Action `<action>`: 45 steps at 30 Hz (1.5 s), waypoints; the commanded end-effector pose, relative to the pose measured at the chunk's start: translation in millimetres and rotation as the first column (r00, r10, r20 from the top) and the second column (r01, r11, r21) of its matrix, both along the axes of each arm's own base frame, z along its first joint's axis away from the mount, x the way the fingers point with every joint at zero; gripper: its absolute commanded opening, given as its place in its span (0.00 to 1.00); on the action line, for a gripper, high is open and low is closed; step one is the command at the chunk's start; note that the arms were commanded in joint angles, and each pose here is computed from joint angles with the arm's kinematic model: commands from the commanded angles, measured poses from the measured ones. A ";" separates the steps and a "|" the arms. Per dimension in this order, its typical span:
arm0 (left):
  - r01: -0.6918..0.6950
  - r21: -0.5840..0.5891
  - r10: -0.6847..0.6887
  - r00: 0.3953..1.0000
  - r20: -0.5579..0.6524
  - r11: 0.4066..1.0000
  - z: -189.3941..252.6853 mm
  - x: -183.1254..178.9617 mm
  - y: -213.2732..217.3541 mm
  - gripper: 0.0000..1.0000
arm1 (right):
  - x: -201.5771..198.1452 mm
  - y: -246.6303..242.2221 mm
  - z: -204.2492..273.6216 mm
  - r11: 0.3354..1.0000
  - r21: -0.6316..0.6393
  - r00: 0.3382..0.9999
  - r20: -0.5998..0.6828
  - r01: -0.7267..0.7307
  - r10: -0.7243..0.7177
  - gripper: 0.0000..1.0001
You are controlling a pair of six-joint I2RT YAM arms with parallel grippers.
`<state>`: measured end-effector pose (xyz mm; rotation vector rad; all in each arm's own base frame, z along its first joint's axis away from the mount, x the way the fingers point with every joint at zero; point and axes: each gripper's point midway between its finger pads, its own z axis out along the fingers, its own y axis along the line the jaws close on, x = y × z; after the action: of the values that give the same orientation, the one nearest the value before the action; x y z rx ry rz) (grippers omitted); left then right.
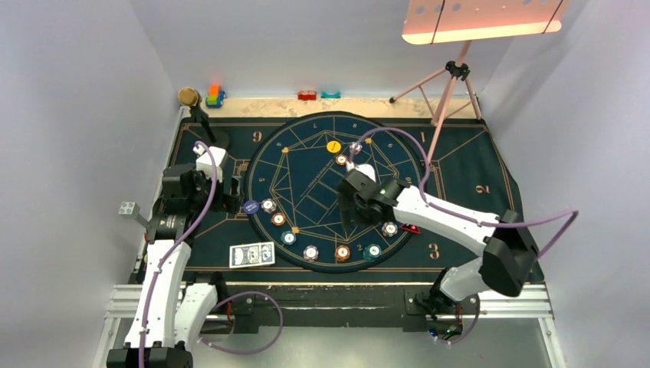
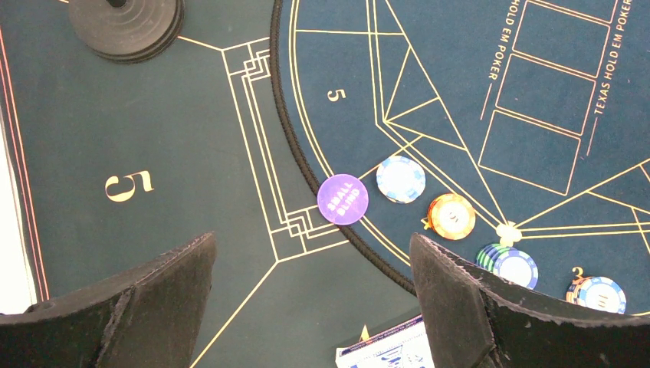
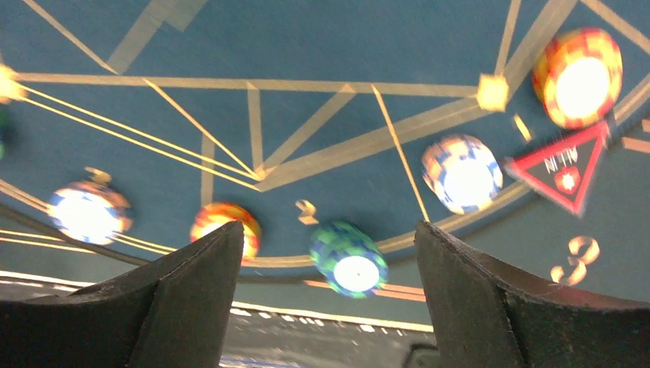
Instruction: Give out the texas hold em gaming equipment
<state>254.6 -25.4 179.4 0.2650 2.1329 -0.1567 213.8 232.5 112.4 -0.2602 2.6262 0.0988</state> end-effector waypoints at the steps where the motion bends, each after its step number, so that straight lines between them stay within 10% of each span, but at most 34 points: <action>1: 0.015 0.005 -0.015 0.999 0.034 1.000 5.6 4.2 -0.2 1.00 | -32.4 -41.7 -10.3 0.995 -0.025 0.994 -0.061 0.093 -0.094 0.86; 28: 0.011 0.006 -0.011 0.999 0.036 1.000 5.9 4.2 0.5 1.00 | -65.3 -37.9 -77.2 0.995 0.005 0.966 -0.239 0.104 -0.099 0.87; 45: 0.009 0.007 -0.009 0.999 0.037 1.000 6.2 4.1 0.8 1.00 | -67.2 -44.2 -83.4 0.993 -0.006 0.966 -0.232 0.120 -0.119 0.62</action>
<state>254.6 -25.3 179.4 0.2646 2.1329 -0.1565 142.8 189.0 27.7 -0.1305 2.8909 0.1004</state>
